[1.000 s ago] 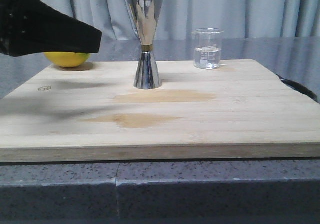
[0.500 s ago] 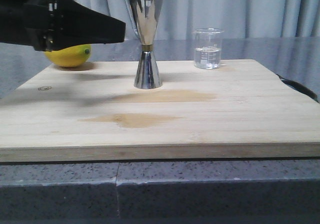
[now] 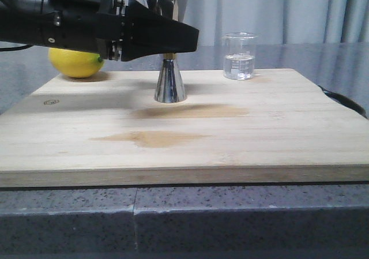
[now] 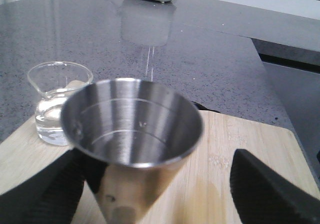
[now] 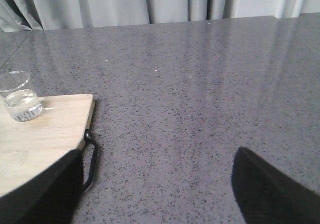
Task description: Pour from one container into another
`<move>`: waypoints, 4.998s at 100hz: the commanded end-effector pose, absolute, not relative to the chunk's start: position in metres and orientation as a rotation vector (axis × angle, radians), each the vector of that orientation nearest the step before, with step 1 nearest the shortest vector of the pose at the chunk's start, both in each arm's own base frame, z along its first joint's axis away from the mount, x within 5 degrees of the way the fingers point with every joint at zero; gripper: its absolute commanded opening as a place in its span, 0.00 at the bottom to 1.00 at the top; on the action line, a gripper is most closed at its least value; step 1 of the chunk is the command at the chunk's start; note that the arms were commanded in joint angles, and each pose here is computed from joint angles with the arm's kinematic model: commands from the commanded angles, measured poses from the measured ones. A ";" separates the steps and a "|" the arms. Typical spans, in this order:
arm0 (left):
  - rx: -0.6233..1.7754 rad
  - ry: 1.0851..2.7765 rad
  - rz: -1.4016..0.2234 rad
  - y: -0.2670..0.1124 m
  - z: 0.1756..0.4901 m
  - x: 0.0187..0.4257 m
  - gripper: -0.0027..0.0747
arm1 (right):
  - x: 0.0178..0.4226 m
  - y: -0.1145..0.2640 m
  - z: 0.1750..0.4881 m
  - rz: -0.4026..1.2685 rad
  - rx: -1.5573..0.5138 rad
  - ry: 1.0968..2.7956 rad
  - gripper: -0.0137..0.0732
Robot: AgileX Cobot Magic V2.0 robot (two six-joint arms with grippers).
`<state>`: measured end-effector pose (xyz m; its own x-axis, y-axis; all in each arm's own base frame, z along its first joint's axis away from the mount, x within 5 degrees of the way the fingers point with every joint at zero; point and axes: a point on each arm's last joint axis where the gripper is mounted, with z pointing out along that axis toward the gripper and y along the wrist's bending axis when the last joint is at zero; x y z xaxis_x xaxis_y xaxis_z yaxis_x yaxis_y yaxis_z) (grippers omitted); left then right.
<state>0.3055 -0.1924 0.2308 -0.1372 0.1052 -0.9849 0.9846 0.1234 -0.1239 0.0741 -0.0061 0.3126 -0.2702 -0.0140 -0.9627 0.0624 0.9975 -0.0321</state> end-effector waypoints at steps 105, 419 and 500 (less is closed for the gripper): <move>1.099 1.223 -1.226 -0.194 0.284 0.294 0.36 | 0.077 -0.006 0.332 -0.098 0.013 1.722 0.77; 1.003 1.247 -1.173 -0.161 0.312 0.297 0.36 | 0.324 0.120 0.208 0.304 -0.360 1.517 0.53; 1.003 1.248 -1.172 -0.161 0.312 0.297 0.36 | 0.262 0.112 0.309 0.247 -0.457 1.680 0.53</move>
<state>0.3057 -0.1627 0.2756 -0.1046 0.0489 -0.9933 0.9754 0.1999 -0.0929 0.2705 0.1091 0.2701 -0.1883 -0.1747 -0.9664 -0.4253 0.9015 -0.0801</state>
